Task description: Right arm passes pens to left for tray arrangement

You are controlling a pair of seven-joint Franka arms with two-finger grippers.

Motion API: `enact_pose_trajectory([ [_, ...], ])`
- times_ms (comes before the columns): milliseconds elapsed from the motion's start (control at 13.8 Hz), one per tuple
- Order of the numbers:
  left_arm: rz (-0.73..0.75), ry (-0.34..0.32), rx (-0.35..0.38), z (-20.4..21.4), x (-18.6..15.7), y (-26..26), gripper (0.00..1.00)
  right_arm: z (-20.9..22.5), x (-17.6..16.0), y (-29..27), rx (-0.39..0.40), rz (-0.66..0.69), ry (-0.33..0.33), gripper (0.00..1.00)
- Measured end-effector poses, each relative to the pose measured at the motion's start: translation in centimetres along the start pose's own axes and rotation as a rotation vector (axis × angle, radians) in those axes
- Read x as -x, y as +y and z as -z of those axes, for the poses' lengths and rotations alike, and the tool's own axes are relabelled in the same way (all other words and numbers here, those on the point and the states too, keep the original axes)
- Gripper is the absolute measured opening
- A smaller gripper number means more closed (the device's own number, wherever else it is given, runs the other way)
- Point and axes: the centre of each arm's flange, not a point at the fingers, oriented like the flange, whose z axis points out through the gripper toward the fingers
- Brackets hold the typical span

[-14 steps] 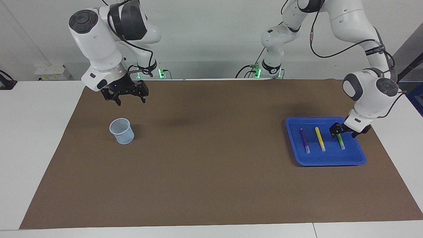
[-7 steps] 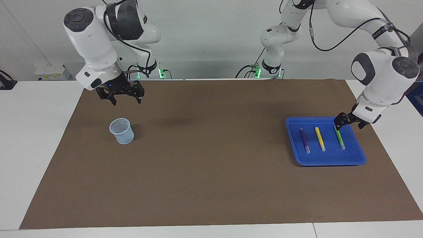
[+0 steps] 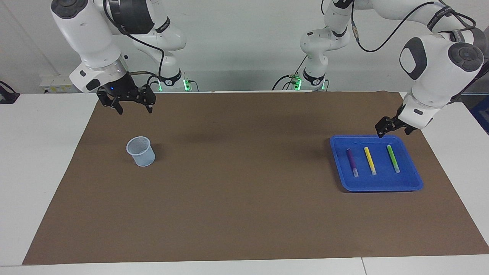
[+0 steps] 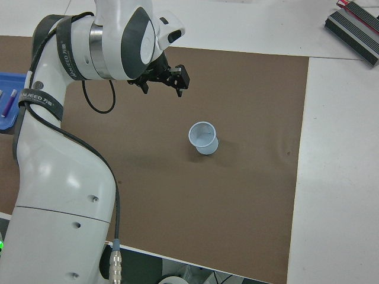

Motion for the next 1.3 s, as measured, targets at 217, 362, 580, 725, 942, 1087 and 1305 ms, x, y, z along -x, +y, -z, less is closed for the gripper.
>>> enact_pose_trajectory([
  [217,0.005,0.021,0.049,2.6,1.2,0.6,1.00,0.0,0.0,0.0,0.000,0.000,0.000,1.00],
  [362,0.002,0.011,0.051,4.2,2.7,0.9,1.00,0.0,0.0,0.0,0.000,0.000,0.000,1.00],
  [580,-0.042,-0.038,0.041,5.4,4.6,3.4,1.00,0.0,0.0,-0.1,0.000,-0.002,0.000,1.00],
  [725,-0.046,-0.033,0.034,6.4,5.5,5.8,1.00,0.0,0.0,-0.1,0.000,-0.006,0.000,1.00],
  [942,0.022,-0.011,0.026,7.7,6.7,7.6,1.00,0.0,0.0,-0.1,0.000,-0.007,0.001,1.00],
  [1087,0.050,-0.014,0.029,7.5,6.7,6.8,1.00,0.0,0.0,-0.1,0.000,-0.007,0.001,1.00],
  [1305,0.095,-0.018,0.086,6.6,6.6,3.8,1.00,0.0,0.0,-0.2,0.000,-0.006,0.000,1.00],
])
